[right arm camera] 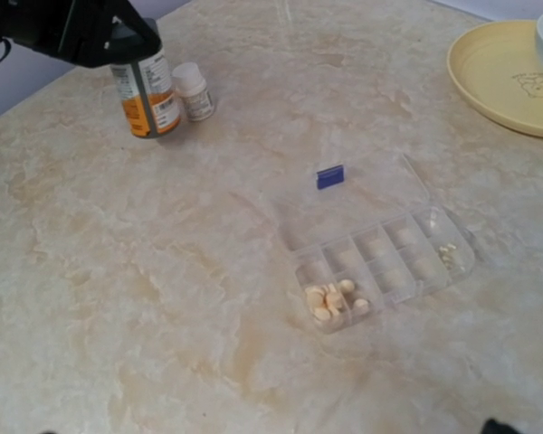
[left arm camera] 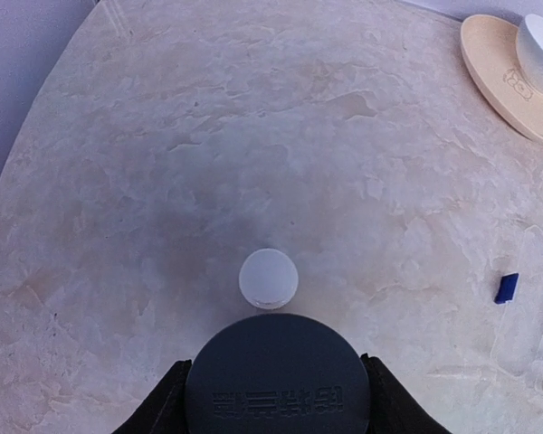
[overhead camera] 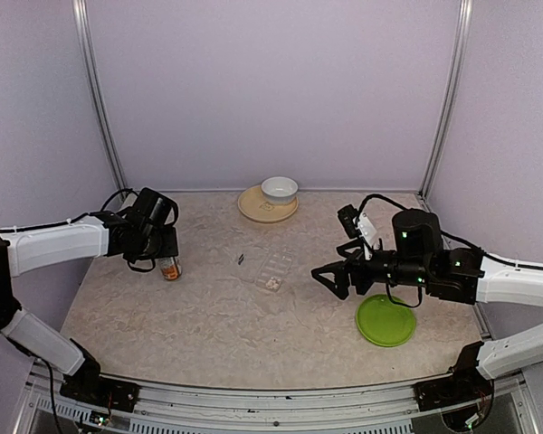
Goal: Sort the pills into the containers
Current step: Place the pill bottle at the center of the board, then adjust the pill in the compartment of the pill container.
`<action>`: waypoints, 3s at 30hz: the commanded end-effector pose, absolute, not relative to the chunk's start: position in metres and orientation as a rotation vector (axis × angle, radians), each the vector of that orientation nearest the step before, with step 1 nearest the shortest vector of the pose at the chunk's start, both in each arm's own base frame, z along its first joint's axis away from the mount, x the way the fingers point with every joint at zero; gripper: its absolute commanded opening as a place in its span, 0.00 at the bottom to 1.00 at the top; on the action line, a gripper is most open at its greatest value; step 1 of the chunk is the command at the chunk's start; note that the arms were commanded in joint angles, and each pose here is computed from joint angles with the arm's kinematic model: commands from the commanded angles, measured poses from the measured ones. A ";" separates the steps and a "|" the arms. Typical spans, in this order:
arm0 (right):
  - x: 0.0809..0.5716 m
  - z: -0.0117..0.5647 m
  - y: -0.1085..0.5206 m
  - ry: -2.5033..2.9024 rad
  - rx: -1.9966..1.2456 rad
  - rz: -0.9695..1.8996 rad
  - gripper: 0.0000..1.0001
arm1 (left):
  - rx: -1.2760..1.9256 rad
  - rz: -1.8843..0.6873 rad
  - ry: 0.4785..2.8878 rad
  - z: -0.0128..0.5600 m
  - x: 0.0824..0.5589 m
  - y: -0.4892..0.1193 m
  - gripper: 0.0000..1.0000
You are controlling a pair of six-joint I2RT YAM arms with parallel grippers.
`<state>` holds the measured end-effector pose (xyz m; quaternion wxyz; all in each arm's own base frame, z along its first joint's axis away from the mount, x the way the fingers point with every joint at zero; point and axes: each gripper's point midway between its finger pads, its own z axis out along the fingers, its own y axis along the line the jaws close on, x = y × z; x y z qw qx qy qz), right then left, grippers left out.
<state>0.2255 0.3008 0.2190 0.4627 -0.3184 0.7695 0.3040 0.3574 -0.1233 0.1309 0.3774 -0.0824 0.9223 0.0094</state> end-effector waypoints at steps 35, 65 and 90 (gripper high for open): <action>0.222 0.213 0.292 1.892 -0.775 0.764 1.00 | -0.646 0.201 2.210 0.116 0.395 0.002 0.45; 0.323 0.140 0.349 1.997 -0.850 0.345 1.00 | -0.293 -0.268 2.089 0.234 0.392 -0.136 0.99; 0.343 0.072 0.403 2.049 -0.911 0.194 1.00 | 0.008 -0.488 2.243 0.190 0.379 -0.241 0.99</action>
